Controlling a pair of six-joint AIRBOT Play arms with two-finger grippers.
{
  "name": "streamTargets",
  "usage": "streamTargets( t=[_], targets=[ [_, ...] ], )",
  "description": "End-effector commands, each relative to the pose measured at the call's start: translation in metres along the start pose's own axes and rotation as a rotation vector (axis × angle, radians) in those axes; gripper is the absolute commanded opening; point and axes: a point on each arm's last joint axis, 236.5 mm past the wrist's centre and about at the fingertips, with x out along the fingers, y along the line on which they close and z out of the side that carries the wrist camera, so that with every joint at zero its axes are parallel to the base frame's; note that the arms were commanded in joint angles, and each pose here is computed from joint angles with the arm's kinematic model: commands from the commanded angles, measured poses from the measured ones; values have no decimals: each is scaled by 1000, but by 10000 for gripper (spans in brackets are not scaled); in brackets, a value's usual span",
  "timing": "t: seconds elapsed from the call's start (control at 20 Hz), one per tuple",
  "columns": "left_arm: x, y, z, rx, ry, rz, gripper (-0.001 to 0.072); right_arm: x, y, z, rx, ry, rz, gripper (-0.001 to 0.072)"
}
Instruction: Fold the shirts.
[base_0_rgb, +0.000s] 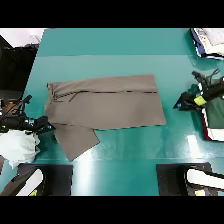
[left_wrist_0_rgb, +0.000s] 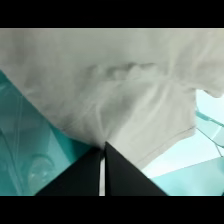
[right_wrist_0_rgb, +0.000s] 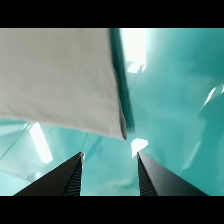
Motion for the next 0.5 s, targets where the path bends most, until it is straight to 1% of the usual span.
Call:
streamTargets(
  t=[0.0, 0.15, 0.35, 0.4, 0.45],
  targets=[
    [-2, -9, 5, -2, -17, -33, 31, 34, -13, -19, 80, 33, 66, 388],
    [-2, -11, 5, -4, -20, -42, 31, 60, -13, -26, 89, 36, 68, 388],
    [-2, -11, 5, -4, -21, -42, 31, 82, -3, -31, 33, 45, 38, 373],
    [-2, -11, 5, -4, -21, -42, 31, 85, -1, -30, 22, 39, 33, 349],
    [-2, -11, 5, -4, -20, -42, 31, 86, 1, -29, 11, 36, 29, 307]
  ],
)
